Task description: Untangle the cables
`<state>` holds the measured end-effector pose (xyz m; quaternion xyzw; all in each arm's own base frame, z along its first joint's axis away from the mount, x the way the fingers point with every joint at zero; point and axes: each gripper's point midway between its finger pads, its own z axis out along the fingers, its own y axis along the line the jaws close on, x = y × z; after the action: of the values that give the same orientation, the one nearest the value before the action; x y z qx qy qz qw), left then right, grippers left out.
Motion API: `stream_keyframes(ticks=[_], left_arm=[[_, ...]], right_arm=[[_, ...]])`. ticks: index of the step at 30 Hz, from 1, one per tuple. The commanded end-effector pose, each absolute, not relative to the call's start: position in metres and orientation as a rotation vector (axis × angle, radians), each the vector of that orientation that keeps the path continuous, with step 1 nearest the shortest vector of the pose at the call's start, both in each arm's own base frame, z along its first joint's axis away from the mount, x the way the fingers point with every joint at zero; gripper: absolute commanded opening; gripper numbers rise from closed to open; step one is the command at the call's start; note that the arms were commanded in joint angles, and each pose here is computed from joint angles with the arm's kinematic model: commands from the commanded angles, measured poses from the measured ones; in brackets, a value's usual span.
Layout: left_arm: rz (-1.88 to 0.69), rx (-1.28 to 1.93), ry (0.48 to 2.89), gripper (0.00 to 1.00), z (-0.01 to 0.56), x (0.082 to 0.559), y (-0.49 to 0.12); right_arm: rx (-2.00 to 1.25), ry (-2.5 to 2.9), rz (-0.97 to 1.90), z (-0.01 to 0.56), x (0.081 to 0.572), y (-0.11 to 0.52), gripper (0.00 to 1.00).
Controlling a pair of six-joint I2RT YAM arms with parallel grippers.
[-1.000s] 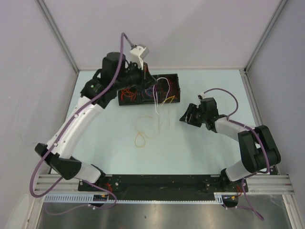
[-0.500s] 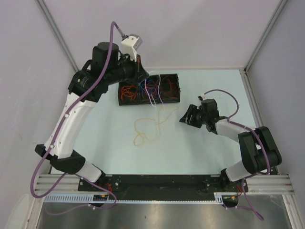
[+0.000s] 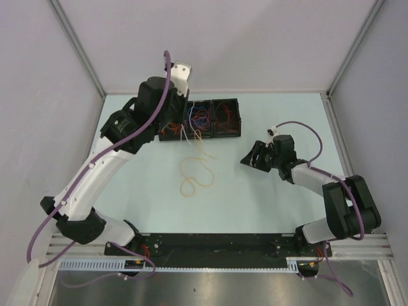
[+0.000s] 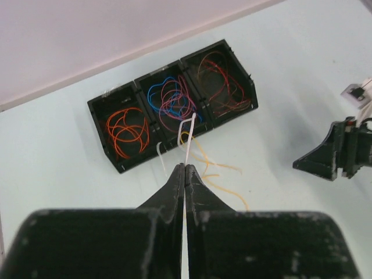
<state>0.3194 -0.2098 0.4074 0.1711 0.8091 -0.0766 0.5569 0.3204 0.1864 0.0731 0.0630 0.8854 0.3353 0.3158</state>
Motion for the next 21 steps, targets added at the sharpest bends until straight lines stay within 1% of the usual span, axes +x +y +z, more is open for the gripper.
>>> stream_keyframes(ticks=[1,2,3,4,7,10,16,18,19,21], left_arm=[[-0.243,0.328,1.718,0.0,0.463,0.308,-0.195],[-0.243,0.346,1.728,0.0,0.46,0.307,-0.197],[-0.24,0.364,1.747,0.0,0.454,0.307,-0.198],[-0.247,0.38,1.752,0.0,0.452,0.306,-0.2],[-0.267,0.405,1.766,0.0,0.444,0.303,-0.204],[-0.296,0.411,1.762,0.0,0.442,0.298,-0.205],[-0.324,0.411,1.753,0.0,0.442,0.293,-0.205],[-0.336,0.416,1.746,0.0,0.443,0.29,-0.206],[-0.334,0.418,1.751,0.0,0.44,0.291,-0.206],[-0.337,0.423,1.751,0.01,0.439,0.291,-0.207]], right_arm=[[0.12,2.182,1.067,0.125,0.318,0.203,0.63],[0.109,2.146,1.146,0.14,0.315,0.21,0.64],[0.199,2.133,1.236,0.153,0.313,0.216,0.64],[0.22,2.096,1.288,0.167,0.312,0.219,0.65],[0.36,2.011,1.398,0.196,0.318,0.227,0.66],[0.33,1.928,1.45,0.221,0.324,0.243,0.67],[0.223,1.968,1.46,0.215,0.34,0.286,0.67],[0.24,1.999,1.458,0.201,0.347,0.294,0.67],[0.235,1.978,1.475,0.207,0.352,0.299,0.67],[0.273,1.993,1.489,0.198,0.359,0.305,0.67]])
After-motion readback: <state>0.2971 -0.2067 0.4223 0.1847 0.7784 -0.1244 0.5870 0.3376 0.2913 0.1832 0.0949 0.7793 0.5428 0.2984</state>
